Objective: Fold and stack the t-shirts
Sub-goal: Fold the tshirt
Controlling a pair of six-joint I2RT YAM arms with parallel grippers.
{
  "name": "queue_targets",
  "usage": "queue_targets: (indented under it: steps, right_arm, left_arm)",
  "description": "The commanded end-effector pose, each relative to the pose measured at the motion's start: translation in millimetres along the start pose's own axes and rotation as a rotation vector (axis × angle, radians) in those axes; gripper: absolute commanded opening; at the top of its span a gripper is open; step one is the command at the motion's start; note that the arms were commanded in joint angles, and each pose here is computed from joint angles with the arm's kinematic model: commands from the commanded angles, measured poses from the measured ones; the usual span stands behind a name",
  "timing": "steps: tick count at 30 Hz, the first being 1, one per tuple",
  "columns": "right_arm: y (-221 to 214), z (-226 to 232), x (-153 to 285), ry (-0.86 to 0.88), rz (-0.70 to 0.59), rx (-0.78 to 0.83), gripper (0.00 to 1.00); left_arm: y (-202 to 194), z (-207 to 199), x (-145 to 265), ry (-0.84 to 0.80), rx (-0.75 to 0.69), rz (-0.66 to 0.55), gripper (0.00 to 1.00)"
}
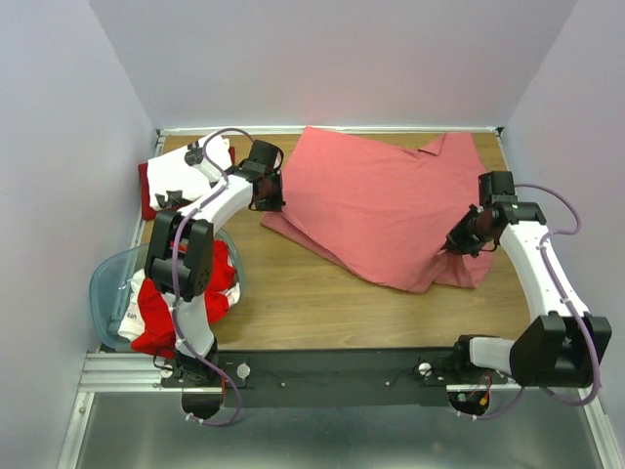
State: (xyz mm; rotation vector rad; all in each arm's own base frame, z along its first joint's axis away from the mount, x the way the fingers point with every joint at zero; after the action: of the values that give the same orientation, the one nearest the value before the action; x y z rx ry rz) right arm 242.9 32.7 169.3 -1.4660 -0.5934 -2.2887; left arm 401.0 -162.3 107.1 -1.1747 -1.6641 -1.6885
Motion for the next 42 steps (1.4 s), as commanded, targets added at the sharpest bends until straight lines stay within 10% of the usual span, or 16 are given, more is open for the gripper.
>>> queue_targets:
  steps: [1, 42]
  right_arm:
    - [32.4, 5.4, -18.2, -0.014, -0.089, 0.029, 0.01]
    - [143.5, 12.3, -62.6, -0.128, -0.153, 0.054, 0.01]
  left_arm:
    - [14.5, -2.2, -7.9, -0.063, -0.014, -0.014, 0.0]
    - [80.8, 29.3, -41.4, -0.124, 0.02, -0.066, 0.0]
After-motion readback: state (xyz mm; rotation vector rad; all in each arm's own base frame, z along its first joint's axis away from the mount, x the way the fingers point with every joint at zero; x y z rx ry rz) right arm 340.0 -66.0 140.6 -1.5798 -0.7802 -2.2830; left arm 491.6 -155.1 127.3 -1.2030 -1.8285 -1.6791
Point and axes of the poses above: each gripper's point midway between its finger pads, its own x axis back along the fingers, its own z axis along the line the jaws close on, y = z × x, the point moved 3 cm from there along x, back along the fingers, and after that the axes turned 14 degrees about -x, right-handed, at the moved point
